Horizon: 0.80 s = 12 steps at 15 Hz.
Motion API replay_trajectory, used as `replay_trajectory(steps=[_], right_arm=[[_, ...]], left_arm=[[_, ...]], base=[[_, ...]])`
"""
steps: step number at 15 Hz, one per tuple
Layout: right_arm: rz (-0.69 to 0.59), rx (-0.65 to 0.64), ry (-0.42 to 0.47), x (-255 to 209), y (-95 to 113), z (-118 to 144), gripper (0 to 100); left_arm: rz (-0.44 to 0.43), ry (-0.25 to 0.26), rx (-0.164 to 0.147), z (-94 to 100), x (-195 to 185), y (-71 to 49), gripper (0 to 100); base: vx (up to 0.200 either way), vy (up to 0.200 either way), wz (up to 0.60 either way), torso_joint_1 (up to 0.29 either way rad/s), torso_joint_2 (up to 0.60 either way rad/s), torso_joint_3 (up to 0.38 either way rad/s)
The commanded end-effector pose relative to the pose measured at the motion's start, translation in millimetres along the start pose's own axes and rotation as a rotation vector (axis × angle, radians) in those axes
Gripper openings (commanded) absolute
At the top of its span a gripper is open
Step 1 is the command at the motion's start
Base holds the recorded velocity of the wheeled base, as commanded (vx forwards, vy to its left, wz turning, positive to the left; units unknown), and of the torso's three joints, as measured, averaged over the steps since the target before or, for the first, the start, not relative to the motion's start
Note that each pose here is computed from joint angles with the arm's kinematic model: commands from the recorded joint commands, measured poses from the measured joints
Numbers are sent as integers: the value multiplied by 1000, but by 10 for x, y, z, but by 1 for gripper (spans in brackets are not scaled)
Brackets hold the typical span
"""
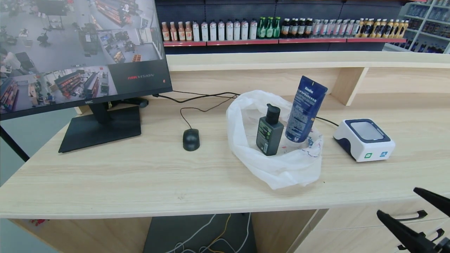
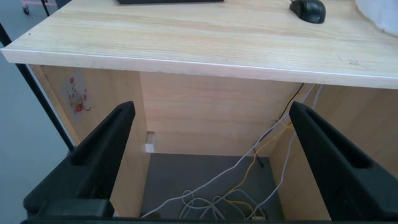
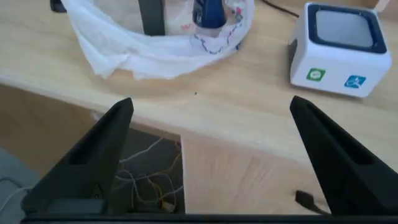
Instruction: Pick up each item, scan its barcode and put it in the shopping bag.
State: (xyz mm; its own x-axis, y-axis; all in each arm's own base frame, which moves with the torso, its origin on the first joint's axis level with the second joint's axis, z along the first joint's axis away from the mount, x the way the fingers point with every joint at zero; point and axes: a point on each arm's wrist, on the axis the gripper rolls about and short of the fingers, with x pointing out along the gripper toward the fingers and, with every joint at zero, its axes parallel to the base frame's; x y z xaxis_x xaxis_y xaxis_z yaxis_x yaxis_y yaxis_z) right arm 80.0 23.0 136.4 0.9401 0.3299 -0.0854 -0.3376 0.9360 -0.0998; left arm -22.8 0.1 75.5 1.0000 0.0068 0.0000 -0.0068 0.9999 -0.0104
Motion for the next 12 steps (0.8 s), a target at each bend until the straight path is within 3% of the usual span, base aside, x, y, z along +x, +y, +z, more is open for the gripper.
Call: replay_trajectory(steps=[1,3,4,6,10,12], right_arm=[[10,-47,5,-578,76,-270,100],[-3,-67,33,-860,128,-580,100],[-51,-61,32,-938,136,-613,100],[-101,-54,3,-942,141,-611,100],[-241,17,91,-888,147,-598,100],[-253,-9,31,-937,164,-605,100]], left_arm=[[1,0,0,0,0,0,100],[1,0,0,0,0,0,100],[1,0,0,0,0,0,100],[1,0,-2,0,0,0,100],[1,0,-2,0,0,0,100],[1,0,-2,0,0,0,100]], base=[[0,0,0,0,0,0],[0,0,0,0,0,0],[0,0,0,0,0,0],[0,0,0,0,0,0],[0,0,0,0,0,0],[0,0,0,0,0,0]])
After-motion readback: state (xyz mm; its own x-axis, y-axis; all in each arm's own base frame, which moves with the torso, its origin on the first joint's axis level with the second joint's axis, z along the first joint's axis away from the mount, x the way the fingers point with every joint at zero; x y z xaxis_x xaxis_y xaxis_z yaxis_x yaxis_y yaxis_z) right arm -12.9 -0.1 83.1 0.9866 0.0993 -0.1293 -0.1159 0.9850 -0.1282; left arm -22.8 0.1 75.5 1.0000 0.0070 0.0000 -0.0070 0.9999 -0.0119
